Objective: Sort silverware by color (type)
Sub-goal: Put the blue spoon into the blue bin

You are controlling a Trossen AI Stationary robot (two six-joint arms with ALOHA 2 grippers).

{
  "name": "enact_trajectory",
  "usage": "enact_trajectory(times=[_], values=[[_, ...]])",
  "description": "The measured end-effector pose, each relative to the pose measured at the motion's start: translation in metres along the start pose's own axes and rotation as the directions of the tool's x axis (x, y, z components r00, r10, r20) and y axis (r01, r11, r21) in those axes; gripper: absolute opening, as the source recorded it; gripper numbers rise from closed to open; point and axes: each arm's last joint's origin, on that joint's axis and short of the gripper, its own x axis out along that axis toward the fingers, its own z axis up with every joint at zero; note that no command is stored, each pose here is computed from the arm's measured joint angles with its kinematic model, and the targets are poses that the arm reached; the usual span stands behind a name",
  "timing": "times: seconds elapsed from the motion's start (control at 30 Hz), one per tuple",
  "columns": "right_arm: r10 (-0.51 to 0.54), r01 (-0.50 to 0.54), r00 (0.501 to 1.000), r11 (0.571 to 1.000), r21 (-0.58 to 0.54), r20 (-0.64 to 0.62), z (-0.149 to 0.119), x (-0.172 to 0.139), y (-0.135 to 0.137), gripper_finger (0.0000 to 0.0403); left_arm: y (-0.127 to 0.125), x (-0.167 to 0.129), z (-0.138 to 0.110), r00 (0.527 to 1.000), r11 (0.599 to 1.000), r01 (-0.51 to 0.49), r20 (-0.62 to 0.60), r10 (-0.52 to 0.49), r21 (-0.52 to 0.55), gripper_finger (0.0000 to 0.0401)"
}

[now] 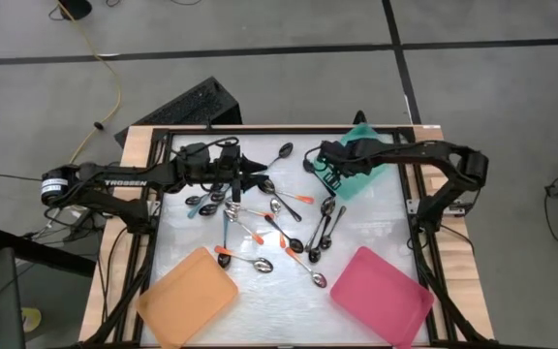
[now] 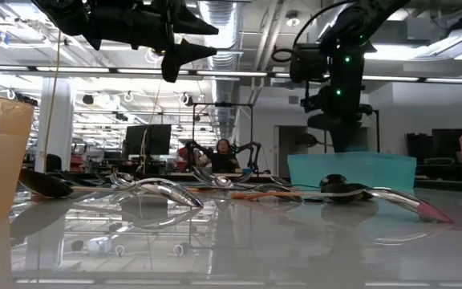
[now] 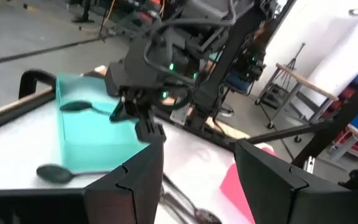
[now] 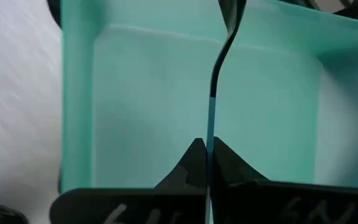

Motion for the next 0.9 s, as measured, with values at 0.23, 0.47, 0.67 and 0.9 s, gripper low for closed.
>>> enact_trajectory(times=[0.23,0.47,0.67,0.9], values=[[0.045,-0.045,0.997,0.999,-0.007,-0.060,-0.004,0.002,-0.002,0.0007,0.000,0.000,-0.001,1.000,0.999,0.016,-0.017,-0.016,-0.030,0.0182],[0.105,-0.104,0.992,0.994,0.011,-0.066,-0.026,0.028,0.000,0.0007,0.000,0.000,-0.001,1.000,0.999,0.023,-0.020,-0.024,-0.030,0.0182],[0.124,-0.123,0.992,0.992,0.016,-0.037,-0.022,0.034,-0.005,0.0008,0.000,0.000,-0.001,1.000,1.000,0.011,-0.012,-0.012,-0.021,0.0182],[0.125,-0.125,0.992,0.992,0.015,-0.033,-0.019,0.037,-0.011,0.0024,0.000,0.000,-0.001,1.000,1.000,0.000,-0.007,0.000,-0.020,0.0183]])
